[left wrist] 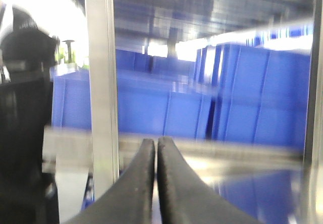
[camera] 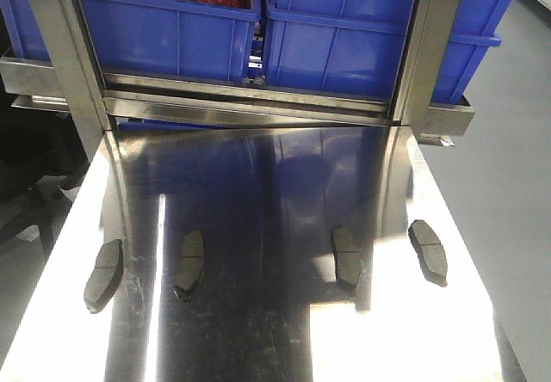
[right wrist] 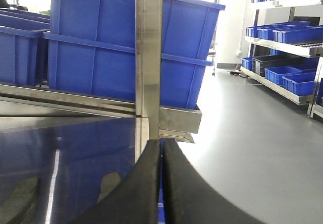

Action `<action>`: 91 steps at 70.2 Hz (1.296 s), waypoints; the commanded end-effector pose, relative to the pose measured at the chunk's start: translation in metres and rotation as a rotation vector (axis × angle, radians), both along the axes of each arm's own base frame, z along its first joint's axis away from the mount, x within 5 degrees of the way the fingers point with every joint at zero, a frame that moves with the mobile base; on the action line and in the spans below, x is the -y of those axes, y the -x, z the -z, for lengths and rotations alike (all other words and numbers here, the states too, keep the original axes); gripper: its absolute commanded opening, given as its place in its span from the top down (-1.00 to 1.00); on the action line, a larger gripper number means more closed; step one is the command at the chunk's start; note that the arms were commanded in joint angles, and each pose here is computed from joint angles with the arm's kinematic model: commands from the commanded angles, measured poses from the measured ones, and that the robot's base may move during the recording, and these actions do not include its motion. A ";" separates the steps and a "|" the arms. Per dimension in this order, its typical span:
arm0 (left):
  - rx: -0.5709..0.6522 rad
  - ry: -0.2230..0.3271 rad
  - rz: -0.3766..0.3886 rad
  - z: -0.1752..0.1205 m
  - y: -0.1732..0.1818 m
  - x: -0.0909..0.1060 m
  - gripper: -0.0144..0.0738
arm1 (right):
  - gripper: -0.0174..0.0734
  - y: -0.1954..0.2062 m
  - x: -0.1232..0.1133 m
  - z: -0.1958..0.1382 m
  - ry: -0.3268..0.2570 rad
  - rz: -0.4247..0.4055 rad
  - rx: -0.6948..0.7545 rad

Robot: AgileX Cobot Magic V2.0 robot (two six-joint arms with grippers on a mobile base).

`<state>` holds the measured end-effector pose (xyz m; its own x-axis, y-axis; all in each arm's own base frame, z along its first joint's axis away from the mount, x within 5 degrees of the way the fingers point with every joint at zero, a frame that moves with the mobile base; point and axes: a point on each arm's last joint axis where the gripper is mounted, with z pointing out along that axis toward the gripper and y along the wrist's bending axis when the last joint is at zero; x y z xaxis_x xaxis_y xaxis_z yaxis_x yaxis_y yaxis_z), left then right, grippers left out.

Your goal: Move and align brake pads A on conveyor

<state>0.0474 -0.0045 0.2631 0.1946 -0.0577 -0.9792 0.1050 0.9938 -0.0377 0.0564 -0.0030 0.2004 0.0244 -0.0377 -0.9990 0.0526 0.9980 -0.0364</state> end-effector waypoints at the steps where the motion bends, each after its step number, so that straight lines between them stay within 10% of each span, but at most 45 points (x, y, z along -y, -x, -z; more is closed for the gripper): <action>1: 0.060 0.008 0.008 -0.038 -0.002 0.001 0.69 | 0.63 0.001 0.000 -0.004 0.012 0.003 0.072; 18: -0.278 -0.021 -0.022 -0.064 -0.039 0.002 0.69 | 0.63 0.001 0.000 -0.004 0.012 0.003 0.072; 49: -1.019 0.000 -0.033 -0.004 -0.076 0.008 0.69 | 0.63 0.001 0.000 -0.004 0.012 0.003 0.072; 91: -1.022 -0.030 -0.026 -0.003 -0.077 0.008 0.57 | 0.63 0.001 0.000 -0.004 0.012 0.003 0.071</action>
<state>0.1177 -0.0109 0.2530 -0.7871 -0.0390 -0.6156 0.0016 0.9979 -0.0653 0.0564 -0.0030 0.2004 0.0244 -0.0377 -0.9990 0.0526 0.9980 -0.0364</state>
